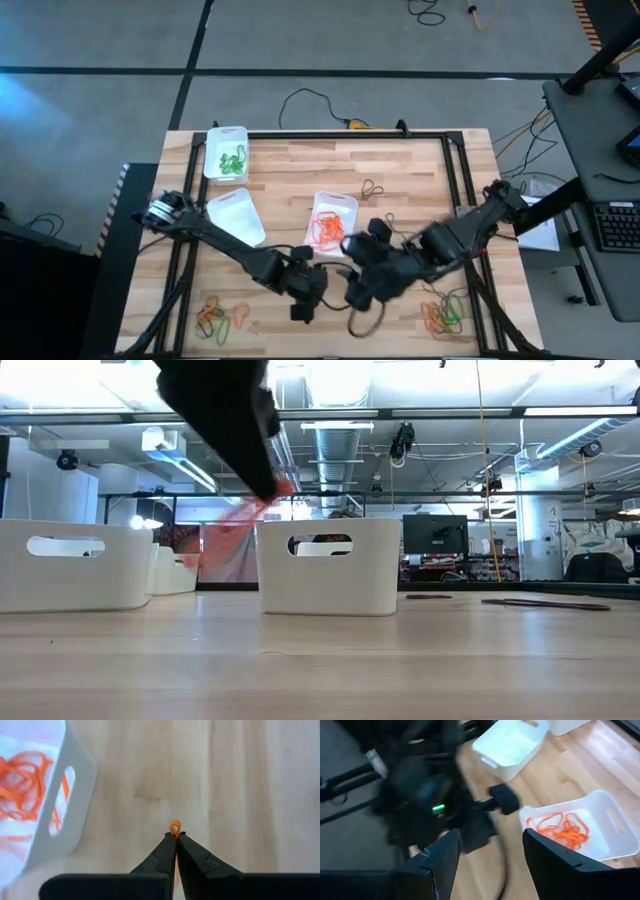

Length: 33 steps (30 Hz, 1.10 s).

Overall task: Sort rubber bands into baskets
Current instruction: Put the orange rubber band into the bottom right white bin

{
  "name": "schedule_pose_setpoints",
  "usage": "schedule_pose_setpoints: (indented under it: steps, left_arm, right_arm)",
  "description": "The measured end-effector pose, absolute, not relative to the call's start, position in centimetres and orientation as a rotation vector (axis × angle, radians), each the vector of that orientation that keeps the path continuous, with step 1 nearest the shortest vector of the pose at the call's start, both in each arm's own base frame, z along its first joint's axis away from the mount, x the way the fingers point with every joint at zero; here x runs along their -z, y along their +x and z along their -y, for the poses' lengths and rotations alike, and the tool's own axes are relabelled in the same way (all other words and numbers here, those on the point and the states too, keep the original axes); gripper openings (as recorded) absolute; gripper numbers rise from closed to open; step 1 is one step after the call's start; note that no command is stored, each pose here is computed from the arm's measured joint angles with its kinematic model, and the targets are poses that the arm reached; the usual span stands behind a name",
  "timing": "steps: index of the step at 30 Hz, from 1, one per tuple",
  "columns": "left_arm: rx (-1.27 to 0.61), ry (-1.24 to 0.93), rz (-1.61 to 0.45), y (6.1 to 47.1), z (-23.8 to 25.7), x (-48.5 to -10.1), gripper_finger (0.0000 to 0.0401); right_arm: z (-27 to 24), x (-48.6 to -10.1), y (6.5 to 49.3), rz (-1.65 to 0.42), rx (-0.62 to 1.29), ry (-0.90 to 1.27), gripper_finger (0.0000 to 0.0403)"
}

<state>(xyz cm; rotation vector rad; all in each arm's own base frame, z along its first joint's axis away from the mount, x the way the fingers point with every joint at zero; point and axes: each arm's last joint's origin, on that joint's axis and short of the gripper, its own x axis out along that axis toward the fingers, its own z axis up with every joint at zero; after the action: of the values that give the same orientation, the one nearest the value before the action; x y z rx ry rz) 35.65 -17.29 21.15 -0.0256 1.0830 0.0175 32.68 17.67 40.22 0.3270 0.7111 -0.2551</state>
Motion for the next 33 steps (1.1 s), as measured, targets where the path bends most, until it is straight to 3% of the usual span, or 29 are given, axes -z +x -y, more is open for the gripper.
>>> schedule_pose_setpoints:
  steps: [8, 19, 23, 33]
  left_arm:
    - [0.047, -0.097, -0.888, 39.2, 19.5, -19.5, 0.0000]
    - [0.058, -0.157, -0.890, 41.8, 21.2, -15.4, 0.0003]
    - [0.114, -0.124, -0.929, 41.7, 21.3, -15.2, 0.0035]
    - [0.030, 0.146, -1.097, 37.4, 22.1, -17.1, 0.0158]
  right_arm:
    - [-23.7, -38.3, 29.0, -0.773, 0.151, 0.303, 0.0206]
    - [-27.4, -29.5, 25.8, -0.955, 0.293, 0.499, 0.0206]
    - [-27.6, -26.9, 25.9, -0.944, 0.278, 0.511, 0.0206]
    - [-24.0, -20.3, 29.0, -0.856, 0.213, 0.351, 0.0206]
